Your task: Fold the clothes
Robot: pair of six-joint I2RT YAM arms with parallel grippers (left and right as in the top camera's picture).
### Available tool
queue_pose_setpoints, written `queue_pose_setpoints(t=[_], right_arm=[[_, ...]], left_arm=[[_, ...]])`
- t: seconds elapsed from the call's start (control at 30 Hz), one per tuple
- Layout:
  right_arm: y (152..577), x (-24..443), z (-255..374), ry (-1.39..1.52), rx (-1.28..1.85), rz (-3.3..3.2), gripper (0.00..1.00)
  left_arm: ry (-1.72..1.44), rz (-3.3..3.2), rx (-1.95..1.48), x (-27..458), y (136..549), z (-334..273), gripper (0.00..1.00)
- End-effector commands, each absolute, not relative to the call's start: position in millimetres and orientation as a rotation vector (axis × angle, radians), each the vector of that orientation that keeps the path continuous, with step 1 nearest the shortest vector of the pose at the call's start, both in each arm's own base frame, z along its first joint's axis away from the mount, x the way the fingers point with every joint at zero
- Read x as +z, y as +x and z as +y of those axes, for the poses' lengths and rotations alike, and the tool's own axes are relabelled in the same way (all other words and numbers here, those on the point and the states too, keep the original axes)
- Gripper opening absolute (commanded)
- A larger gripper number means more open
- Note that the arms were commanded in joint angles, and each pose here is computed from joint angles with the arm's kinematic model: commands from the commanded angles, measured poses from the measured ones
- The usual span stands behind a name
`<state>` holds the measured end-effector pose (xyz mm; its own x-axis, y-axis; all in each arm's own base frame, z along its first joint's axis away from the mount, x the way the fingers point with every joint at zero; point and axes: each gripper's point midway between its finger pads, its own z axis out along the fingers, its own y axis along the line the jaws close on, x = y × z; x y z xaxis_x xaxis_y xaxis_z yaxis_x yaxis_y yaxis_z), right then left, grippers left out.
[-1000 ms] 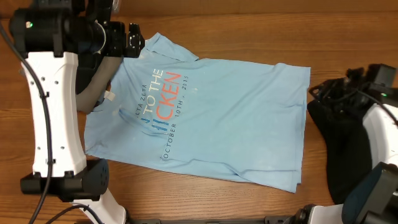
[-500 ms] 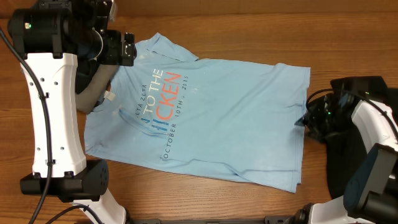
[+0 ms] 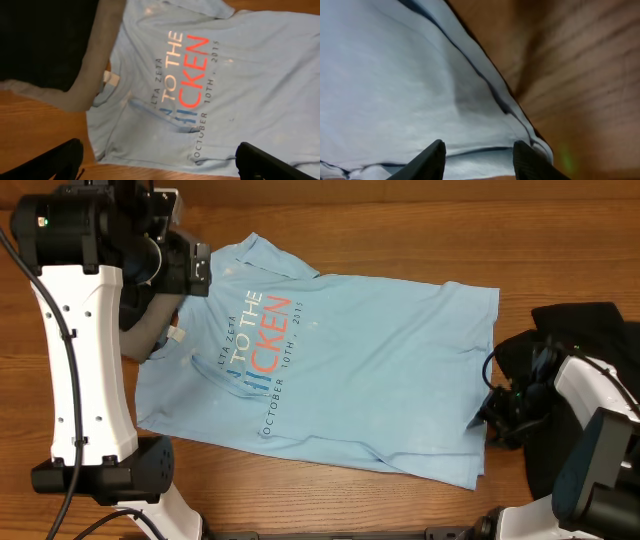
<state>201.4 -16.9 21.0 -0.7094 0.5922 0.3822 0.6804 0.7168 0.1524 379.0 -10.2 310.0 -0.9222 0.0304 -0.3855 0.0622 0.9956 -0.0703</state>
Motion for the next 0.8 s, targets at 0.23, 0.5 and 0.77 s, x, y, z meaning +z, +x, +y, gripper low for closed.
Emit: queue_pose_setpoints(t=[0.23, 0.5, 0.77], right_arm=[[195, 8, -16, -1.005, -0.391, -2.623, 0.34], [184, 6, -19, -1.024, -0.324, -2.589, 0.37], [185, 6, -2, -1.046, -0.456, -2.545, 0.16]], left_arm=[[-0.091, 2.883, -0.042, 271, 369, 13, 1.0], [-0.099, 3.004, -0.048, 222, 364, 13, 1.0], [-0.125, 3.06, -0.05, 194, 360, 13, 1.0]])
